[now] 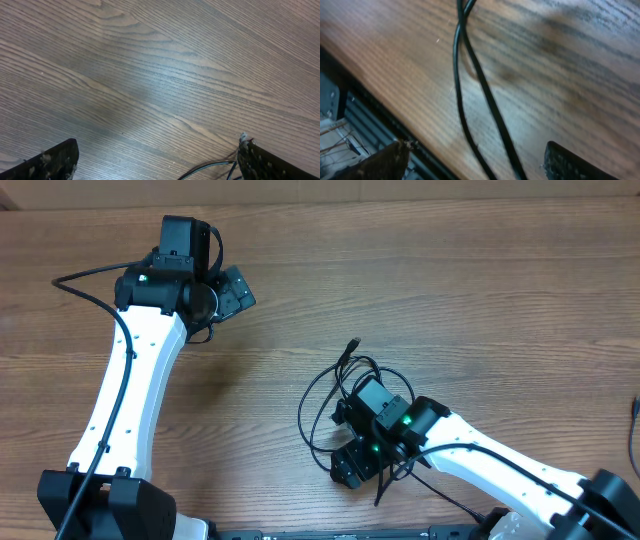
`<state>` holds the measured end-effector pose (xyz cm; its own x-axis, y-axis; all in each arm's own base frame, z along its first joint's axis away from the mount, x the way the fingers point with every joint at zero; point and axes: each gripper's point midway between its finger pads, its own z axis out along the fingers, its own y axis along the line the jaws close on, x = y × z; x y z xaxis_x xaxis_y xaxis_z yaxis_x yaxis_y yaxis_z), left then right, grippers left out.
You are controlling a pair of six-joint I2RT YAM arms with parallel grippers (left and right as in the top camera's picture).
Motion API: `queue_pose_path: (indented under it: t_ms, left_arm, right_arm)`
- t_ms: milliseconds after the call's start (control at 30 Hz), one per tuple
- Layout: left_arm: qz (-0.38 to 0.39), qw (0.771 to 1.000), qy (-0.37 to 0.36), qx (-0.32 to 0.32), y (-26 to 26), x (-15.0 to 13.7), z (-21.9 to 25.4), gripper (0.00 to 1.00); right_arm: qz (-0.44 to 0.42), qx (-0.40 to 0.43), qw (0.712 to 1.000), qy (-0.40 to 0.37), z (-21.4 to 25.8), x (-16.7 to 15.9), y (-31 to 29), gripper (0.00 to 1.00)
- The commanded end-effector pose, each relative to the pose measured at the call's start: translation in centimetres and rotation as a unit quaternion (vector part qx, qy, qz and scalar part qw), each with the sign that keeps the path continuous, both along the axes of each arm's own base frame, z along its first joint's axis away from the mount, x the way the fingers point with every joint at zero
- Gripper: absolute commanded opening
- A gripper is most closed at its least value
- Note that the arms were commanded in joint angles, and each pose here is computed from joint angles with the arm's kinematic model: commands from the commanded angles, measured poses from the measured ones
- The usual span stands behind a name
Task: Untangle cables
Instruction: 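Close the right gripper on the black cable strands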
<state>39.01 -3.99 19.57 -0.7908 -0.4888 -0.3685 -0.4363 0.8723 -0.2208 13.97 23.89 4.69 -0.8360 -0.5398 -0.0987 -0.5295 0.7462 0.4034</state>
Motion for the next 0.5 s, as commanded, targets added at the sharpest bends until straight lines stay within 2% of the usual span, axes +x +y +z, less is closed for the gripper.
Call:
queue_pose_path:
  t_ms: [0, 333, 467]
  left_arm:
    - [-0.009, 1.0, -0.009, 0.0, -0.3, 0.1, 0.7, 1.0]
    - [-0.009, 1.0, -0.009, 0.0, -0.3, 0.1, 0.7, 1.0]
    - [-0.009, 1.0, -0.009, 0.0, -0.3, 0.1, 0.7, 1.0]
  right_arm:
    - [0.009, 0.004, 1.0, 0.0, -0.9, 0.1, 0.6, 0.82]
    - [0.009, 0.034, 0.999, -0.03, -0.5, 1.5, 2.0, 0.8]
    - [0.009, 0.035, 0.999, -0.031, -0.5, 1.5, 2.0, 0.56]
